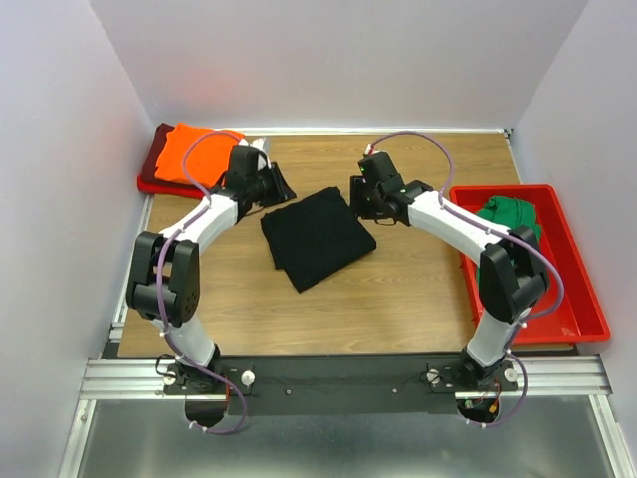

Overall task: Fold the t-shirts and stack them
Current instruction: Fold the tshirt

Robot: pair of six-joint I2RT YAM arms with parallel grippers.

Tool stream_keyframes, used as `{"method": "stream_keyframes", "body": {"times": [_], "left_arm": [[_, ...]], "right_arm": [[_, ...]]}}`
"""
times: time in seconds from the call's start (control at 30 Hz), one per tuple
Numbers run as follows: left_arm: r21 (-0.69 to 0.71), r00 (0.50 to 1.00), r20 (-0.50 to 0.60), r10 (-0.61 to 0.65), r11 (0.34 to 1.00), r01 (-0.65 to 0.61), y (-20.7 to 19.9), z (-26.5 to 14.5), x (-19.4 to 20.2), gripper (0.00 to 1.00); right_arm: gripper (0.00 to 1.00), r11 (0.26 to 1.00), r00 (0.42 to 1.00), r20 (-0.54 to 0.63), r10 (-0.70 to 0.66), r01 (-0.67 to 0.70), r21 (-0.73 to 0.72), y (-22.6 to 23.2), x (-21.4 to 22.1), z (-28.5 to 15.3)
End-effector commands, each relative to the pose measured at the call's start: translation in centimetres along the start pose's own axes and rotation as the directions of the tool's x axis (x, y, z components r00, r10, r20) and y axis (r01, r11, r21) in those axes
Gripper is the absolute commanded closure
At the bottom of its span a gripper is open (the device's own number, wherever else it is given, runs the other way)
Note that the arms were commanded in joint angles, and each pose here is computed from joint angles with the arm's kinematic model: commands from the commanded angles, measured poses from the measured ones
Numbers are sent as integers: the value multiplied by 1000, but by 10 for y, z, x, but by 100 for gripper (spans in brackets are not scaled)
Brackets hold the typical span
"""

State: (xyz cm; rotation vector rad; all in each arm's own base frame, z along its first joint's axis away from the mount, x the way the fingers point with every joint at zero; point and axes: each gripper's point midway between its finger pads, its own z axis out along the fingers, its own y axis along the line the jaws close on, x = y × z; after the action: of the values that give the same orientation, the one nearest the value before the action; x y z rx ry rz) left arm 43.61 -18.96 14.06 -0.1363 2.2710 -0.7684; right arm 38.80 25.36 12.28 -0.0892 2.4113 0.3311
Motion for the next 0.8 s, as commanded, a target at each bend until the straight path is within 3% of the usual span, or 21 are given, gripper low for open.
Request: {"method": "stream_keyframes", "body": {"times": [0.0, 0.2, 0.27, 0.63, 0.77], "left_arm": [[105, 995, -93, -43, 993, 53, -9, 2, 40, 67], [90, 985, -160, -67, 993, 82, 1, 17, 68, 76], [58, 979, -182, -90, 993, 102, 11, 22, 78, 78], [-53, 963, -248, -110, 994, 100, 47, 39, 109, 81], [-51, 962, -253, -104, 994, 94, 48, 41, 110, 81]], "right_arm": [[51, 996, 998, -56, -24, 19, -85, 18, 16, -2], [64, 975, 992, -127, -11, -17, -220, 34, 45, -8], [74, 975, 984, -178, -9, -30, -219, 31, 65, -1], [81, 996, 965, -246, 90, -87, 23, -44, 111, 36], [83, 995, 952, -292, 95, -89, 33, -49, 129, 43]]}}
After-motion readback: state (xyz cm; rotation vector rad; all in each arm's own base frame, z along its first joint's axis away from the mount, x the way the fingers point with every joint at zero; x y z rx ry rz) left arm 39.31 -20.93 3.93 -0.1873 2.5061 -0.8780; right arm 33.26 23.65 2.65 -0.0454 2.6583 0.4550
